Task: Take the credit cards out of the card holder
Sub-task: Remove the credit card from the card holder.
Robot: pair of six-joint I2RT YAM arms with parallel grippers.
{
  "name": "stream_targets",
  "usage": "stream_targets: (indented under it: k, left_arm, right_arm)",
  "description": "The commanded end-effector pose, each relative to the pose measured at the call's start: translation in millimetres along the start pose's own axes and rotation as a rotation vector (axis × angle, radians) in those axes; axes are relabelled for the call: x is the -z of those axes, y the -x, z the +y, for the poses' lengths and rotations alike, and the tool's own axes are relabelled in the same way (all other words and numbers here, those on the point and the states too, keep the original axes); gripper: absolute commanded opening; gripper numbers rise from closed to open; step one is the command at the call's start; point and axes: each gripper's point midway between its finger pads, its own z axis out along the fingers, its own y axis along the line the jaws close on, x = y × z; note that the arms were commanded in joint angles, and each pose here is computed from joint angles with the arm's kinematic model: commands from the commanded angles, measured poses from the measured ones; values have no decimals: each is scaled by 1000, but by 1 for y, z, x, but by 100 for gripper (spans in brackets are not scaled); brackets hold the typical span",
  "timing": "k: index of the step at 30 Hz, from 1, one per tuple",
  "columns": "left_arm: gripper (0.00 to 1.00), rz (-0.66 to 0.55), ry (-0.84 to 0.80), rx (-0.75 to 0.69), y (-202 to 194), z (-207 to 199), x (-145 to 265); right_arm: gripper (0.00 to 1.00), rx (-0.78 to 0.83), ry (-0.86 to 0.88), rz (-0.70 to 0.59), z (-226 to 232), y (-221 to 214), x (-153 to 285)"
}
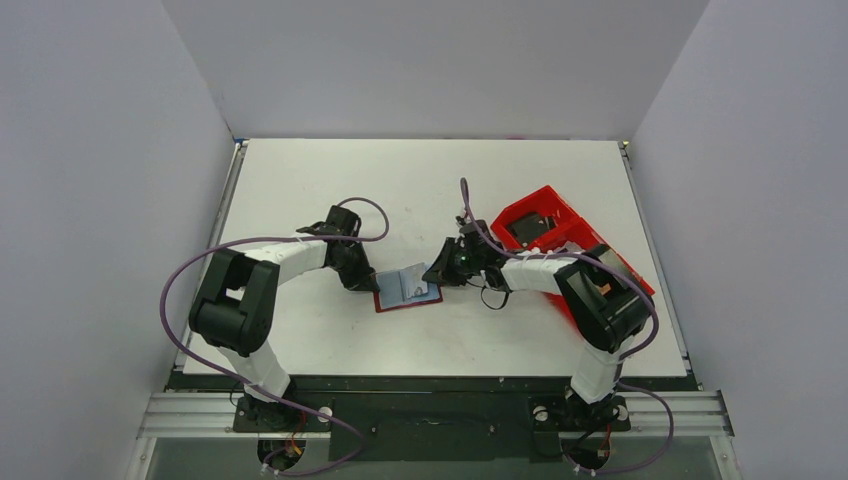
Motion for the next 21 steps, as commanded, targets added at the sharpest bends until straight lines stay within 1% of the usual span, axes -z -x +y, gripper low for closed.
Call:
stream_targets:
  k: [1,8,11,13,14,15,17,20,21]
  left_arm:
    - [0,-27,159,-30,1,36,-14]
    - [0,-61,119,-53,15,15,0]
    - [0,-86,54,-76,23,-4,13]
    - [14,-105,-7,-97,28,-22,25]
    - [17,-125,-40,-106,34,-32,34]
    - [24,-124,-69,-119,34,-40,39]
    - [32,-149,-127,-143,42,-58,56]
    - [36,-166,-194,-153,46,-72,75]
    - [38,-152,-226,-152,43,-76,78]
  right_arm:
    - [0,34,1,-53,6,13,13]
    - [0,41,17,-67,15,18,21]
    - [0,41,29,-70,19,20,24]
    - [0,42,38,-71,23,21,25]
    - [0,42,44,-74,25,23,26]
    - [0,39,47,-74,25,23,27]
    - [0,34,57,-80,28,26,29]
    - [0,32,87,-89,38,31,37]
    - [0,25,92,-94,39,33,38]
